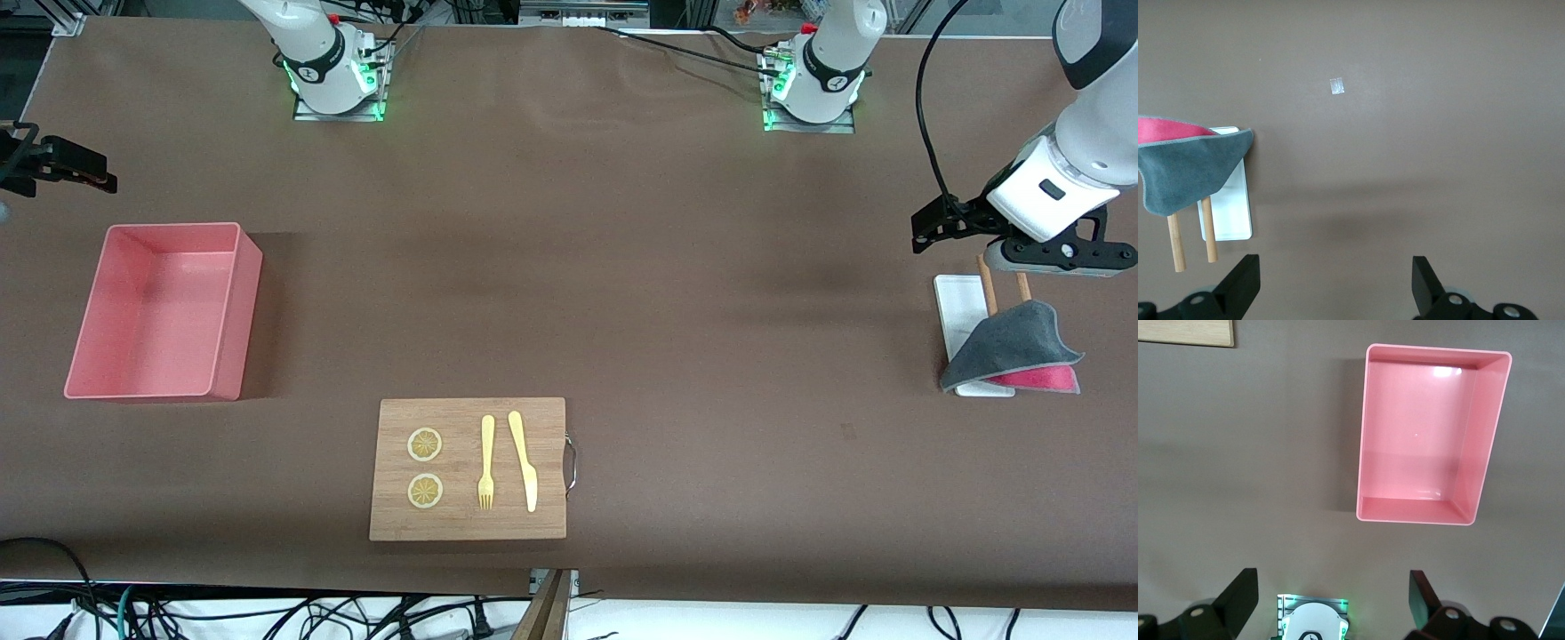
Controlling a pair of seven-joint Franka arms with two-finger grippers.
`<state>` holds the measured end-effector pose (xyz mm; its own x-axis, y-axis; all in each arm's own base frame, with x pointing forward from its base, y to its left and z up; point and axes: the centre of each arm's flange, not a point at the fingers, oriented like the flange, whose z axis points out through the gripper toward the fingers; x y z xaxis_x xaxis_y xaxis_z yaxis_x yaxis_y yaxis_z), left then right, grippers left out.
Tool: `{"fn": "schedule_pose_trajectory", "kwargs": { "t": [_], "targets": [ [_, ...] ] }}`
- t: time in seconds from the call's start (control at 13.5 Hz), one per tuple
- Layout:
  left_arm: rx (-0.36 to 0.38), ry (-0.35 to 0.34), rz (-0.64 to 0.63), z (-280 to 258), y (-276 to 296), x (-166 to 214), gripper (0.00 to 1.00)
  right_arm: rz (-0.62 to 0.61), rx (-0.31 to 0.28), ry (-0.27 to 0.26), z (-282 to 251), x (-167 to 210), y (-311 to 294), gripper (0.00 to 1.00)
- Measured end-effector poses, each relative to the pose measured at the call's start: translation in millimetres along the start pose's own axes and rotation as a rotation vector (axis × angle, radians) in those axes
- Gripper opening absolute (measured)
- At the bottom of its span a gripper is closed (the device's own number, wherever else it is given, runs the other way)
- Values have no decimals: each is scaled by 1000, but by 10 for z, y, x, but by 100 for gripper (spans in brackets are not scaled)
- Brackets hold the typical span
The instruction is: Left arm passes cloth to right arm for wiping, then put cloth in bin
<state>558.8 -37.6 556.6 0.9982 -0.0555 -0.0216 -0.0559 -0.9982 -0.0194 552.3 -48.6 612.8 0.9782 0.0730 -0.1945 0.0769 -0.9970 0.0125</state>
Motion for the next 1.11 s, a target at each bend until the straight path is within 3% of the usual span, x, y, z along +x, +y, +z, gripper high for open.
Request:
{"fn": "schedule_pose_trajectory", "kwargs": {
  "t": [1.11],
  "targets": [
    [1,-10,3,54,16,26,100,1,0,0,0,-1,4,100]
  ]
}}
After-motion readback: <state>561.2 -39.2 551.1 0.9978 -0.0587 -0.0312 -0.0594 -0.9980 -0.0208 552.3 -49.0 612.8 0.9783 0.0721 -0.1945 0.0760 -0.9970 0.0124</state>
